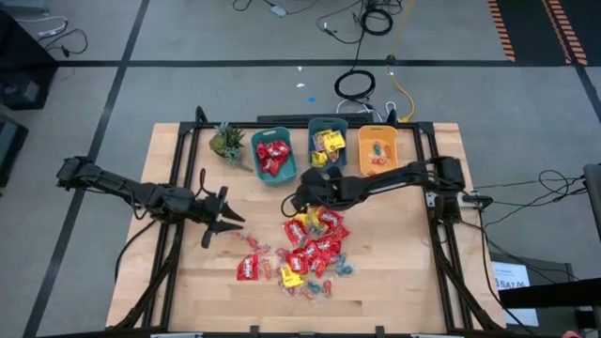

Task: Sort candy
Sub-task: Put the red gummy candy into the yellow bin

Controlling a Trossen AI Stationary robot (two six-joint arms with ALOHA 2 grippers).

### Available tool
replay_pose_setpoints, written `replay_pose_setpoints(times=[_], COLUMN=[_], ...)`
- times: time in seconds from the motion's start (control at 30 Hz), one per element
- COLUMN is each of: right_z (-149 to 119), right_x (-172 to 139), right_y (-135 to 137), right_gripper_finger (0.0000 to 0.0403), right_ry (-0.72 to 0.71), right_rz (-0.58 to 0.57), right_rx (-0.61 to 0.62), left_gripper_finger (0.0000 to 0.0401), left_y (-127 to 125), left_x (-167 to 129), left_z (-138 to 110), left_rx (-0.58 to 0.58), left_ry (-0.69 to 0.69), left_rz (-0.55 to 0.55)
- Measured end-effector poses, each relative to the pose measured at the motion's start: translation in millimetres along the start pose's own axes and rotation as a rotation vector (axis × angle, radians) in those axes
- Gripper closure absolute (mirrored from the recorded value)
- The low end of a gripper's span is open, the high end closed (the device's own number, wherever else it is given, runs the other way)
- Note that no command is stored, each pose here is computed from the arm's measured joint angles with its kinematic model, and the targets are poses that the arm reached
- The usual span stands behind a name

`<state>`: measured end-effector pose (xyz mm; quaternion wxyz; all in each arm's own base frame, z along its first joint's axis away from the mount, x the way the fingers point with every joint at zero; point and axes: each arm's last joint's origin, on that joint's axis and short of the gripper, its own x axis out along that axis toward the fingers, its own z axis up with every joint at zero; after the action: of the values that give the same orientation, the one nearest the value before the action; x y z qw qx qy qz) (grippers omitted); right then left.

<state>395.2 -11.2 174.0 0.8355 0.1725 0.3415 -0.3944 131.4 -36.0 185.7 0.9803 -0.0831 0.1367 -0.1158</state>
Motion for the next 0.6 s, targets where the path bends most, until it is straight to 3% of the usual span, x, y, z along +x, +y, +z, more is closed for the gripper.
replay_pose_setpoints(times=[0.33, 0.5, 0.6], right_z=[32, 37, 36], right_x=[-73, -109, -127], right_y=[-23, -53, -79], right_gripper_finger=[0.0403, 0.0403, 0.0403], right_ry=[-0.063, -0.016, 0.008], right_rz=[0.030, -0.046, -0.168], right_rx=[0.041, 0.159, 0.196], left_gripper_finger=[0.0294, 0.0294, 0.0294], left_y=[0, 0, 1], left_x=[0, 0, 0], left_z=[4, 6, 6], left_rx=[0.000, 0.007, 0.007], left_ry=[-0.040, -0.068, -0.069], left_rz=[0.015, 0.015, 0.050])
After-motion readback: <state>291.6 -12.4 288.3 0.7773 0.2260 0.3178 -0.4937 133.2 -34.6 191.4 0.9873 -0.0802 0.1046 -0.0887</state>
